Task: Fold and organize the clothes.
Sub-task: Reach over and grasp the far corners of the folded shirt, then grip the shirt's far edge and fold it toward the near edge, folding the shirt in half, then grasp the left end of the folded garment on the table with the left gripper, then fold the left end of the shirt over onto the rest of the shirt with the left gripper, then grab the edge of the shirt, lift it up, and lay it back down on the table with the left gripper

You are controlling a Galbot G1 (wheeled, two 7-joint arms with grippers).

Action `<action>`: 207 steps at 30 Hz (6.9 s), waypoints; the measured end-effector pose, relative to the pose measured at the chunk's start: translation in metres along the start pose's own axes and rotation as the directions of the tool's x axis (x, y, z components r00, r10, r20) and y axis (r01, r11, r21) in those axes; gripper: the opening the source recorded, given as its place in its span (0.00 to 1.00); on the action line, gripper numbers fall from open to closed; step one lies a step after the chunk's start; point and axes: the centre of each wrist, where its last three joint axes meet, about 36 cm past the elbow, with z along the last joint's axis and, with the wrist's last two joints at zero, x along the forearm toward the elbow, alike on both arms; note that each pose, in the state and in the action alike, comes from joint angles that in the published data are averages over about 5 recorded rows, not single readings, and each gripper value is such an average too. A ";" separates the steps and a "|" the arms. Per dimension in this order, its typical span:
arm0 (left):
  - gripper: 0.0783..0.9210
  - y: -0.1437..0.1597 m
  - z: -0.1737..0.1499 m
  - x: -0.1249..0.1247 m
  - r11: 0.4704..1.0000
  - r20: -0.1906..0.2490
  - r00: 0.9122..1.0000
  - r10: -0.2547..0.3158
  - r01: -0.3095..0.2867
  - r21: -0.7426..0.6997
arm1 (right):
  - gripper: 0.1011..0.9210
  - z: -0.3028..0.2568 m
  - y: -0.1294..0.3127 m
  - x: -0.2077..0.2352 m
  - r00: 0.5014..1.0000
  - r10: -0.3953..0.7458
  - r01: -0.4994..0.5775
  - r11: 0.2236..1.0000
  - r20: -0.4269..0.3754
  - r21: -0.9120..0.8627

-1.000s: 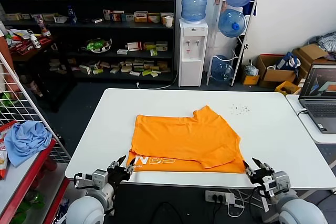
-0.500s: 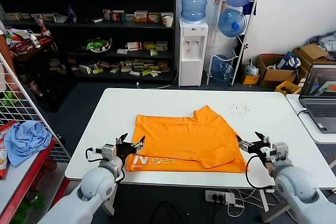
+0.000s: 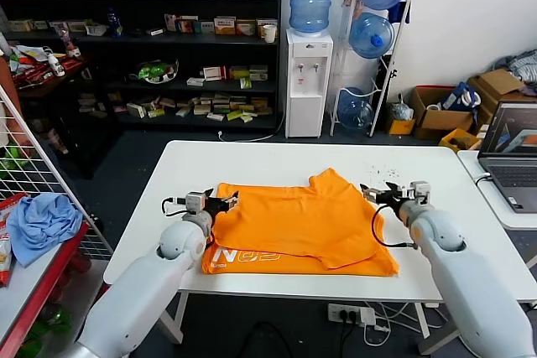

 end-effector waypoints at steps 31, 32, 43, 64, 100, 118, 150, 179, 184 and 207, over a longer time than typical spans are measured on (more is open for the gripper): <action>0.22 0.019 0.008 -0.055 0.997 -0.069 0.995 -0.073 0.073 -0.008 | 0.13 0.018 0.024 -0.072 0.995 -0.052 0.052 0.999 -0.080 0.001; 0.19 0.020 0.009 -0.054 0.997 -0.066 0.995 -0.073 0.073 -0.008 | 0.10 0.018 0.025 -0.072 0.996 -0.054 0.054 0.999 -0.075 0.002; 0.02 0.030 0.015 -0.027 0.998 -0.016 0.998 -0.060 0.060 -0.030 | 0.03 0.014 0.028 -0.053 0.998 -0.059 0.059 0.998 0.024 0.032; 0.02 0.030 0.042 0.077 0.993 0.052 0.999 0.006 0.000 -0.121 | 0.03 0.057 0.037 0.081 1.000 0.010 -0.012 0.984 0.009 0.177; 0.71 0.015 0.080 0.131 0.999 -0.088 0.996 -0.025 0.028 0.031 | 0.87 0.082 0.068 0.153 0.999 0.019 -0.009 0.975 -0.042 0.222; 0.11 0.016 0.081 0.129 0.996 -0.129 0.991 0.017 -0.006 0.086 | 0.88 0.080 0.069 0.155 0.999 0.029 -0.025 0.980 -0.019 0.198; 0.06 0.110 0.012 0.156 0.987 -0.022 0.988 -0.154 0.153 -0.039 | 0.88 0.094 0.087 0.149 0.966 0.097 -0.142 0.973 0.239 0.180; 0.27 -0.140 0.020 0.104 0.946 -0.014 0.975 0.224 -0.214 0.242 | 0.88 0.105 0.089 0.141 0.962 0.152 -0.188 0.971 0.226 0.147; 0.44 -0.149 0.024 0.097 0.936 0.025 0.972 0.232 -0.231 0.265 | 0.88 0.103 0.091 0.139 0.964 0.142 -0.178 0.972 0.226 0.152; 0.88 0.019 0.037 0.128 0.976 -0.030 0.987 0.156 -0.149 0.158 | 0.88 0.109 0.086 0.135 0.975 0.092 -0.128 0.976 0.202 0.177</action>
